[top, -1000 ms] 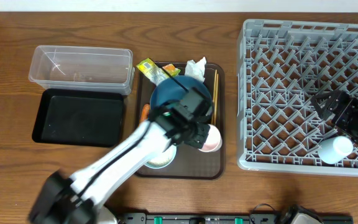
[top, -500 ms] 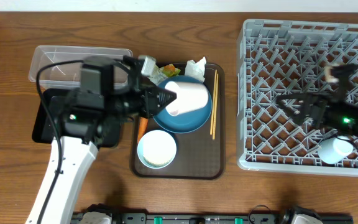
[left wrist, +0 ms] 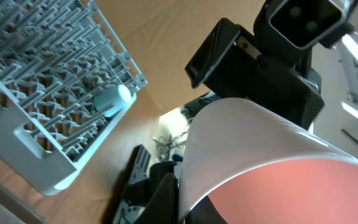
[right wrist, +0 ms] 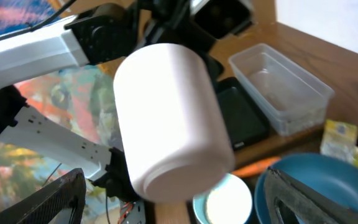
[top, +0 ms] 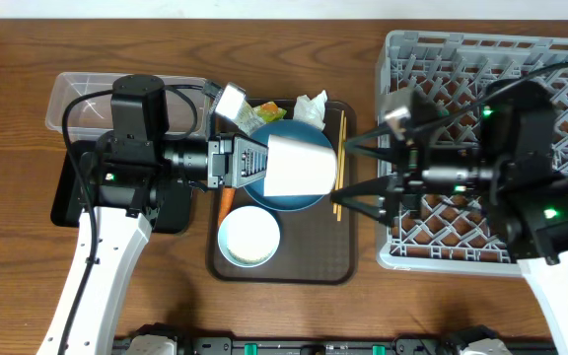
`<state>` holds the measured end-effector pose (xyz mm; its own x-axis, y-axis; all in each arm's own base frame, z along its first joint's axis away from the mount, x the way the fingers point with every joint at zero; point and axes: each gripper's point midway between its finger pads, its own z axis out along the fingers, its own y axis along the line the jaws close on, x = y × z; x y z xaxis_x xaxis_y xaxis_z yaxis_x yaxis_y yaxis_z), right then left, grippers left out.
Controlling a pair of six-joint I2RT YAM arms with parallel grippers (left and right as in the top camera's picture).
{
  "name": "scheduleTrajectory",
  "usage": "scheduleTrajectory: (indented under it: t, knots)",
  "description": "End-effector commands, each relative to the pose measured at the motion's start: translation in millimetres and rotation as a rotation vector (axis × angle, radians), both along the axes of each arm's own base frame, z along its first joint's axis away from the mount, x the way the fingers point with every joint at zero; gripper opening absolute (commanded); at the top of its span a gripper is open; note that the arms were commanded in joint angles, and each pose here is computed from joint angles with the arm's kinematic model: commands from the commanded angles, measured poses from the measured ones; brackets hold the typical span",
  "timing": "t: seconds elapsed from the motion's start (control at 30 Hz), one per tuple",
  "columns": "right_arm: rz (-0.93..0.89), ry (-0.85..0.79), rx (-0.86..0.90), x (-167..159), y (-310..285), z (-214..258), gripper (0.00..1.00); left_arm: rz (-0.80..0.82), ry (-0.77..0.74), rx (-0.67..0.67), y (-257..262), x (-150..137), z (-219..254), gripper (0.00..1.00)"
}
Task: Sort waste into correct bins and load items into the dishwasher rack
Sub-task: 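Lift the pink cup and hand it to the right gripper, then place the pink cup in the dish rack with the right gripper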
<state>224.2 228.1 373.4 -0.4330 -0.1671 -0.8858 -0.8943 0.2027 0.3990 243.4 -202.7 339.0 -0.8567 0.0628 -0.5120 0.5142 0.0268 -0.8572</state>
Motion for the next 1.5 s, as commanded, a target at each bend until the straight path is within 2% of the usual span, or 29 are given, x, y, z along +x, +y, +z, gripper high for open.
scheduleTrajectory:
  t: [0.0, 0.2, 0.53, 0.57, 0.6, 0.63, 0.7, 0.77, 0.8, 0.83, 0.97, 1.17, 1.3, 1.47]
  knots:
    - [0.020, 0.039, -0.017, 1, 15, -8, 0.84, -0.034, 0.012, -0.026, 1, -5, 9, 0.06]
    - [0.118, 0.049, -0.024, -8, 44, -18, 0.80, -0.033, 0.010, -0.026, 1, -5, 9, 0.06]
    - [0.162, 0.010, -0.008, -15, 56, -13, 0.56, -0.032, 0.009, -0.026, 1, -5, 9, 0.08]
    - [0.161, 0.011, -0.009, -16, 56, -13, 0.56, -0.031, 0.009, -0.025, 1, -5, 9, 0.17]
    - [0.153, 0.015, -0.015, -15, 54, -15, 0.55, -0.030, 0.008, -0.024, 1, -5, 9, 0.37]
    - [0.134, 0.019, -0.026, -13, 52, -16, 0.55, -0.028, 0.005, -0.023, 1, -4, 9, 0.51]
    - [0.068, 0.028, -0.059, -5, 44, -21, 0.53, -0.022, -0.003, -0.021, 1, -3, 9, 0.64]
    - [-0.011, 0.039, -0.098, 4, 31, -26, 0.53, -0.022, -0.012, -0.022, 1, -2, 9, 0.75]
    - [-0.053, 0.046, -0.115, 8, 23, -28, 0.53, -0.022, -0.013, -0.022, 1, -2, 9, 0.86]
    - [-0.108, 0.054, -0.137, 13, 12, -30, 0.53, -0.022, -0.009, -0.021, 1, -2, 9, 0.90]
    - [-0.358, 0.097, -0.225, 31, -43, -40, 0.54, -0.022, 0.002, -0.021, 1, -2, 9, 0.91]
    - [-0.912, 0.263, -0.404, 51, -169, -70, 0.57, -0.022, 0.001, -0.021, 1, -2, 9, 0.91]
    - [-1.240, 0.417, -0.498, 42, -247, -93, 0.56, -0.022, 0.002, -0.021, 1, -2, 9, 0.91]
    - [-1.652, 0.608, -0.581, 15, -341, -113, 0.56, -0.022, 0.001, -0.021, 1, -2, 9, 0.91]
